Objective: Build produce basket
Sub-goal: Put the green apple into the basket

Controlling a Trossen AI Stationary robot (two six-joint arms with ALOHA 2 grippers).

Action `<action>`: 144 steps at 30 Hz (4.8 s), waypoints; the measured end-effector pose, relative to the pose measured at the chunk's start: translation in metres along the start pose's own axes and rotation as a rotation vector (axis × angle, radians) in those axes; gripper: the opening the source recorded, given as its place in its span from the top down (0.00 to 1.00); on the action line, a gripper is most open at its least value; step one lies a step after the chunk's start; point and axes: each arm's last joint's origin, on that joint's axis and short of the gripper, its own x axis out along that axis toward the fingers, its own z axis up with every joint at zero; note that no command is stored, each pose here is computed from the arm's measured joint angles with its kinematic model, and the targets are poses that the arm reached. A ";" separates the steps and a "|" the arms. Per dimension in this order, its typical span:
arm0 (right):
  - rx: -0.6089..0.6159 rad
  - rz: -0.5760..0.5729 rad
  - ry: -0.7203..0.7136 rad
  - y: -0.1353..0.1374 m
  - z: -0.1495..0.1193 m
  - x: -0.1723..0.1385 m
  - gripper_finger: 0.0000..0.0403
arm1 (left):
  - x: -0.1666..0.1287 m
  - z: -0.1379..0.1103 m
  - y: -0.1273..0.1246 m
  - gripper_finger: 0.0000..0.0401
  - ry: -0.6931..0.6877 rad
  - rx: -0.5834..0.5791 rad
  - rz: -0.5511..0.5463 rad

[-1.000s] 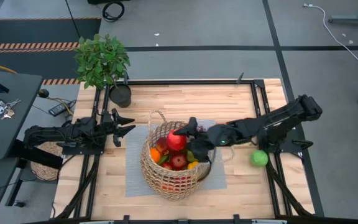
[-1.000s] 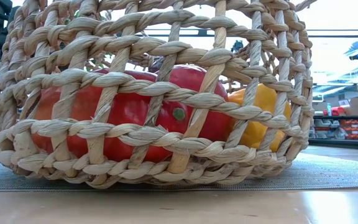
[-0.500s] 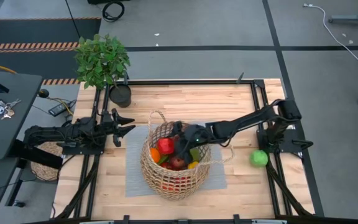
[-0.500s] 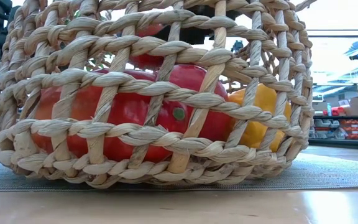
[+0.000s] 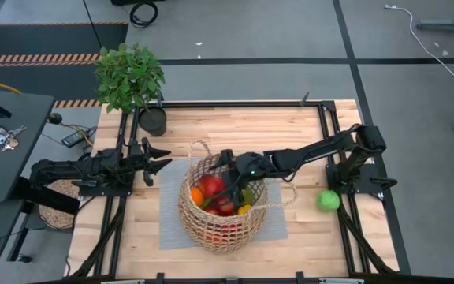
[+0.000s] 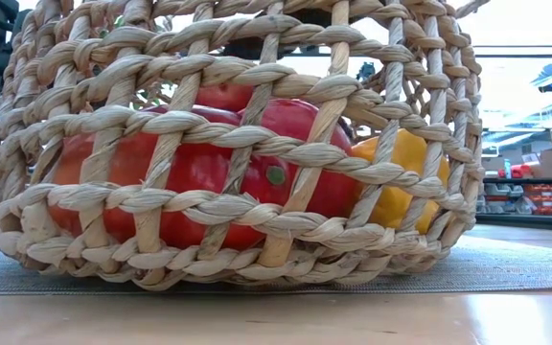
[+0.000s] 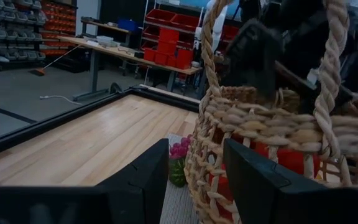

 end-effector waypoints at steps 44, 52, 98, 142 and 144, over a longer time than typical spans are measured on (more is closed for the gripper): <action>0.980 -0.234 1.088 0.026 -0.081 -0.198 0.14 | 0.000 0.000 0.000 0.60 0.002 0.001 0.001; 1.040 -0.218 1.265 0.051 -0.111 -0.199 0.11 | 0.000 0.000 0.000 0.60 0.002 0.001 0.000; 1.134 -0.283 1.210 0.102 -0.076 -0.227 0.10 | 0.000 0.000 0.000 0.60 0.002 0.001 0.000; 0.963 -1.050 0.955 0.199 -0.108 -0.209 0.01 | 0.000 0.000 0.000 0.60 0.003 0.001 0.001; 0.952 -1.073 0.950 0.205 -0.112 -0.209 0.02 | 0.000 0.000 0.000 0.60 0.002 0.001 0.000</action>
